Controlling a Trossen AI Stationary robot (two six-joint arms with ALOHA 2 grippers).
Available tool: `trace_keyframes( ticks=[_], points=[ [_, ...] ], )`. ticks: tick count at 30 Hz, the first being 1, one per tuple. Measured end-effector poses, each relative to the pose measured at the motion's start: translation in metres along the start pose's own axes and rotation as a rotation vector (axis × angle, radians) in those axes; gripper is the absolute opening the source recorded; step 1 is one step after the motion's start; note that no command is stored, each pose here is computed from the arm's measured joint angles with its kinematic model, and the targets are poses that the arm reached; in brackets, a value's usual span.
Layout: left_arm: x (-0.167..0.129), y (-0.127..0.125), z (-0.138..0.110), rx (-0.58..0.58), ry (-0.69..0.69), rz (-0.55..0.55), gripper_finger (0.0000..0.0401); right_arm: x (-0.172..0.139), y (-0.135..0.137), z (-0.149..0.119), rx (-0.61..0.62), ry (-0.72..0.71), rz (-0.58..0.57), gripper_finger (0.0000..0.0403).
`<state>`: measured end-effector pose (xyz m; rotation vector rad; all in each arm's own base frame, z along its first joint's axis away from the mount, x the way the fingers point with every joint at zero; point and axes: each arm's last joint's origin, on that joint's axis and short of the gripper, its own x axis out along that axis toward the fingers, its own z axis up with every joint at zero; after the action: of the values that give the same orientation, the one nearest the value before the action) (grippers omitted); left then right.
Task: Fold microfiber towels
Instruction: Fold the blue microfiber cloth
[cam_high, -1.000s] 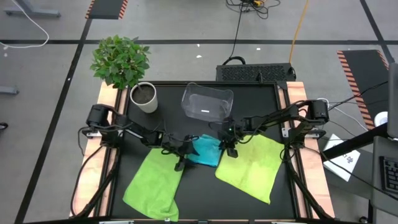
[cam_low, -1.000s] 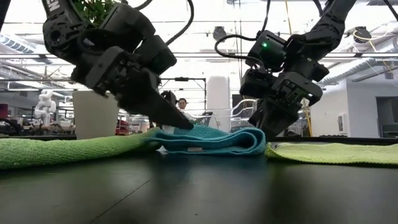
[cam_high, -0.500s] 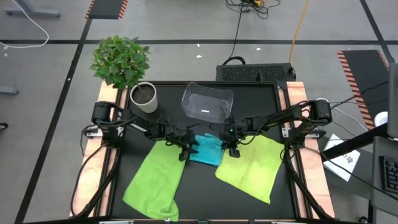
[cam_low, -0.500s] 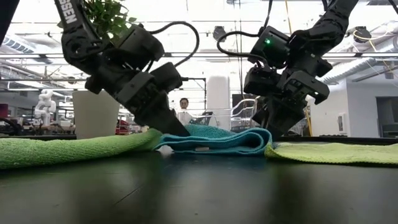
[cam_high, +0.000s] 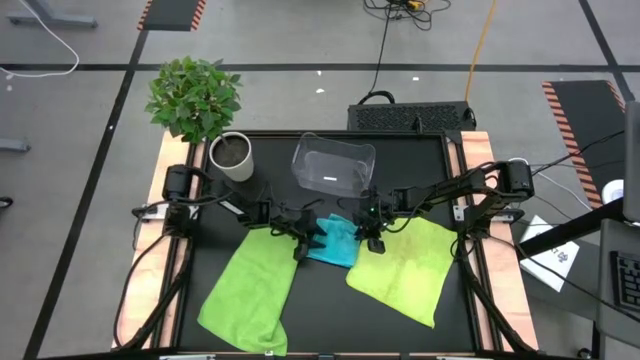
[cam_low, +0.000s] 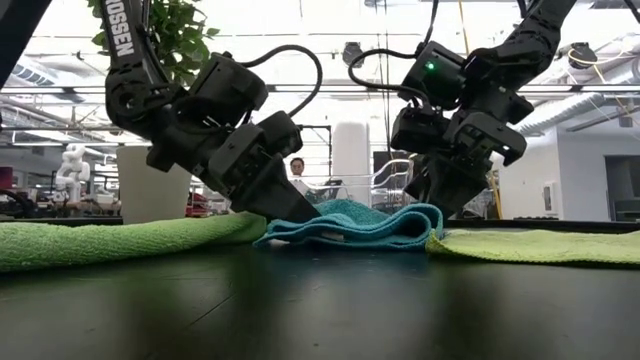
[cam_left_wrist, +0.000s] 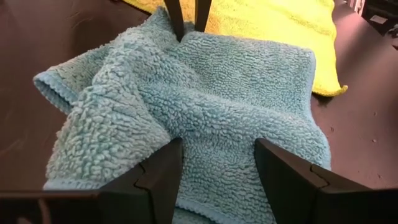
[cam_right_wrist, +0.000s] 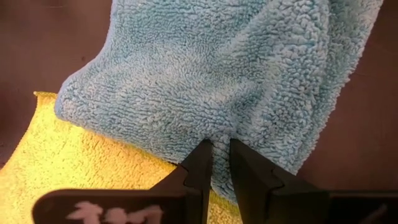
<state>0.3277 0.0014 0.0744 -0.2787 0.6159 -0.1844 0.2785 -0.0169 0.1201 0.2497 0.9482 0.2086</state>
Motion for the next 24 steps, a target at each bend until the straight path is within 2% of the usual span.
trace_keyframes(
  ticks=[7,13,17,22,24],
  points=[
    [0.0,0.001,-0.003,-0.009,0.029,0.009,0.0207,-0.013,0.005,0.001,-0.007,0.005,0.0,0.0048],
    [0.0,0.001,-0.003,-0.012,0.029,0.013,0.0207,-0.036,0.024,0.014,-0.158,-0.109,0.024,0.0054],
    [0.0,0.001,-0.004,-0.012,0.027,0.014,0.0207,-0.045,0.036,0.017,-0.206,-0.149,0.042,0.0092],
    [0.0,0.001,-0.004,-0.01,0.022,0.013,0.0207,-0.045,0.042,0.017,-0.252,-0.146,0.043,0.0165],
    [0.0,0.002,-0.004,-0.011,0.022,0.014,0.0207,-0.043,0.047,0.015,-0.279,-0.13,0.006,0.0192]
  ],
)
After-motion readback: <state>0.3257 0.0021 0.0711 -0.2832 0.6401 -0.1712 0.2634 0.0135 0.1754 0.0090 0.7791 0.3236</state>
